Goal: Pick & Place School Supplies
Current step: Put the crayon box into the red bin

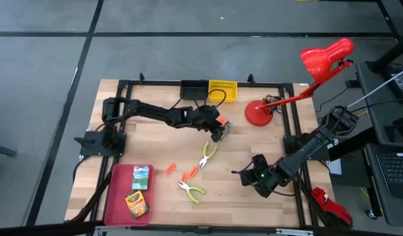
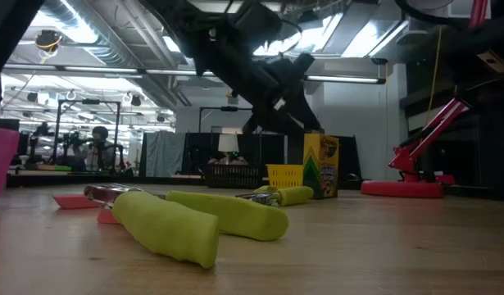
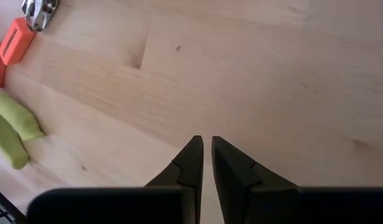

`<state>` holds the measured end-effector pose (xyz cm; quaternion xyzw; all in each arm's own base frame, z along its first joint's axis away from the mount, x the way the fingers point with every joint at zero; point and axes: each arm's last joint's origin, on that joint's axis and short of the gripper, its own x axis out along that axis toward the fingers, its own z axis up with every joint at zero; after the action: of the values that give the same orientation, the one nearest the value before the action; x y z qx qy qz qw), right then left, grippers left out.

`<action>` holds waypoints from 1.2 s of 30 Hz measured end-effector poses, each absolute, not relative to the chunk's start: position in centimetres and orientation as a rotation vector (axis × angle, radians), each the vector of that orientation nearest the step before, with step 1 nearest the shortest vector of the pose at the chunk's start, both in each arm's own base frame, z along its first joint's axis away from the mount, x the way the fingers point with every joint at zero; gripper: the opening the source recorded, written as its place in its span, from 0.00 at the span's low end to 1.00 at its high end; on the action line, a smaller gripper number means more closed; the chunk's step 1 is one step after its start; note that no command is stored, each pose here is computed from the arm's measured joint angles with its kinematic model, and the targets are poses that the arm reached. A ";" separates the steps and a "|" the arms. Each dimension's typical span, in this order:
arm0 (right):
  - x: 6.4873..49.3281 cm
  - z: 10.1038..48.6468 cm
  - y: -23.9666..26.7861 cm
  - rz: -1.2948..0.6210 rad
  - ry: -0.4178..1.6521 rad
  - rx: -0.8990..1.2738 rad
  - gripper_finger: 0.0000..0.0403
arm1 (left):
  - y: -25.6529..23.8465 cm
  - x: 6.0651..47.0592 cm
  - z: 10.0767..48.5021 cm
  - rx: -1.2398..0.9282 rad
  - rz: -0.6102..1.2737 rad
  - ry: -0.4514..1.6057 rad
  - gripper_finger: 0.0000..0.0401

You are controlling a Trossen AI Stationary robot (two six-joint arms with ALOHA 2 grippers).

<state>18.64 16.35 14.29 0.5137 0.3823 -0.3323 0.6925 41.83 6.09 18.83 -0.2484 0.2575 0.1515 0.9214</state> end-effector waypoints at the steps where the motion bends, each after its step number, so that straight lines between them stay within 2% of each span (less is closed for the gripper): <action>1: 18.5 14.3 16.4 -0.742 0.855 1.149 0.10 | 6.2 42.0 18.7 -0.519 0.303 0.532 0.35; 6: 18.1 14.3 16.8 -0.757 0.846 1.168 0.10 | 6.4 42.9 18.5 -0.537 0.292 0.529 0.27; 14: 17.8 14.3 16.9 -0.769 0.822 1.179 0.10 | 8.2 42.7 19.1 -0.601 0.305 0.510 0.02; 20: 17.9 14.3 16.9 -0.768 0.795 1.181 0.10 | 10.2 42.0 19.5 -0.676 0.249 0.522 0.01; 24: 18.0 14.3 17.0 -0.765 0.774 1.192 0.10 | 11.3 40.3 21.5 -0.654 0.186 0.581 0.01; 30: 18.1 14.5 17.0 -0.753 0.737 1.199 0.10 | 10.4 35.5 26.1 -0.600 0.097 0.744 0.01; 36: 18.3 14.6 17.1 -0.739 0.696 1.212 0.10 | 7.0 30.1 30.9 -0.596 0.067 0.863 0.01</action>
<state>18.32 17.09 14.58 0.5450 0.3128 -0.3320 0.7035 30.11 7.02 30.89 -0.2846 0.4118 0.0320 0.8651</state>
